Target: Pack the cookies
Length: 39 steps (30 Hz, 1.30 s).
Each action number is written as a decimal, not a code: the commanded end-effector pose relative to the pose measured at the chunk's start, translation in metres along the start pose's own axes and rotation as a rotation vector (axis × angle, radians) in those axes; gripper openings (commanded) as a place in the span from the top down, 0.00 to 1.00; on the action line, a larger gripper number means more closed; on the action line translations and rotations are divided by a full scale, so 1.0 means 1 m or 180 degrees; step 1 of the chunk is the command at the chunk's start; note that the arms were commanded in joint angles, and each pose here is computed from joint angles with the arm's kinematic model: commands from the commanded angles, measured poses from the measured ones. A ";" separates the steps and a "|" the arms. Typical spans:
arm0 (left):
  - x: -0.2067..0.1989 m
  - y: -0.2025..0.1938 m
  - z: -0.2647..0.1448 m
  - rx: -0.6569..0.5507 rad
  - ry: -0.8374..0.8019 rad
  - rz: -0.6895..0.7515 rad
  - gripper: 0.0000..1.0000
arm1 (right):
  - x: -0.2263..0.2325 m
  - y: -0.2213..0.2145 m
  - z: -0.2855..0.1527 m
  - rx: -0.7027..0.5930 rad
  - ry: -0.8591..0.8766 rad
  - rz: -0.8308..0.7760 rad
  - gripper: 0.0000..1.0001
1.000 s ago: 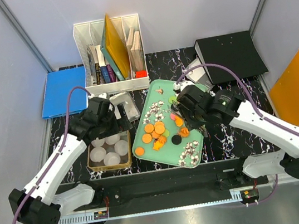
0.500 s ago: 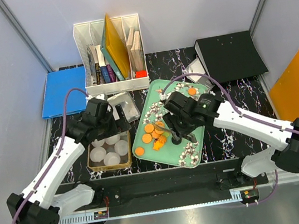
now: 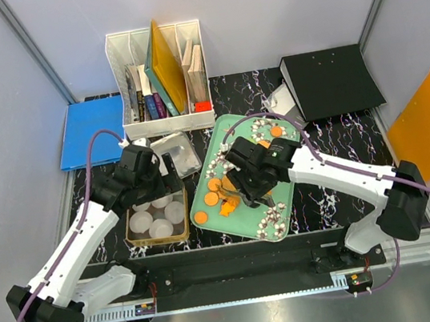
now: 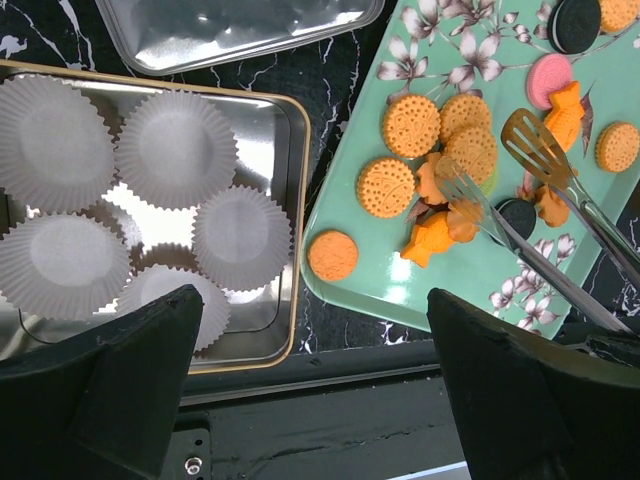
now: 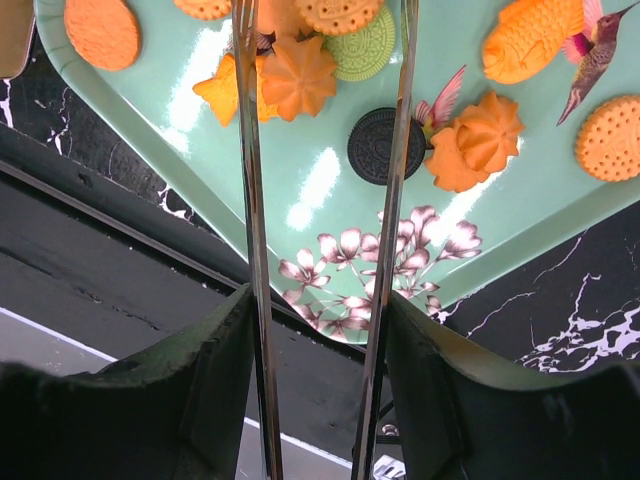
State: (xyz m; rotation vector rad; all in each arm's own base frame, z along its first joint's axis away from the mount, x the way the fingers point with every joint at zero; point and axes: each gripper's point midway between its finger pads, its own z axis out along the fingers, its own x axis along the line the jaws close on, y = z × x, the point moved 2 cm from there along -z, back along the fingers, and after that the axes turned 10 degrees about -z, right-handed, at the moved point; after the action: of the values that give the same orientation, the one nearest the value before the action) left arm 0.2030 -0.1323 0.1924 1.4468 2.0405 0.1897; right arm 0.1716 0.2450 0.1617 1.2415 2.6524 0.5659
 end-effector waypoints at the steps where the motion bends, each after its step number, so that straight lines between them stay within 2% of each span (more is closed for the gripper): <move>1: 0.002 0.002 -0.003 -0.0088 0.0006 0.0013 0.01 | 0.002 0.007 0.005 -0.0088 -0.0002 -0.0103 0.43; 7: 0.002 0.004 -0.003 -0.0090 0.0015 0.0014 0.01 | 0.001 0.004 0.014 -0.0010 -0.0032 -0.0120 0.45; 13: 0.001 0.005 -0.002 -0.0111 0.0028 0.0014 0.01 | 0.002 0.004 0.015 -0.0024 -0.0029 -0.0085 0.52; 16: 0.002 0.008 -0.004 -0.0161 0.0034 0.0019 0.01 | 0.000 0.010 0.006 -0.0135 -0.0057 -0.0045 0.57; 24: 0.004 0.018 -0.014 -0.0361 0.0094 -0.0054 0.01 | 0.000 0.036 -0.030 -0.0451 -0.0063 0.0016 0.62; 32: 0.019 0.038 -0.031 -0.0735 0.0364 -0.0163 0.01 | 0.004 0.059 -0.061 -0.0660 0.0024 -0.0001 0.67; 39: 0.059 0.045 -0.041 -0.0931 0.0947 -0.0579 0.01 | 0.035 0.087 -0.074 -0.0834 0.0339 -0.0194 0.69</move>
State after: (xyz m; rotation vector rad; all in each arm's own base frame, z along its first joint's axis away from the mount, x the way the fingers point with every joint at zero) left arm 0.2038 -0.0822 0.2093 1.2663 2.1698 0.5007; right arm 0.1940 0.2748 0.2389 1.1848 2.5502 0.8221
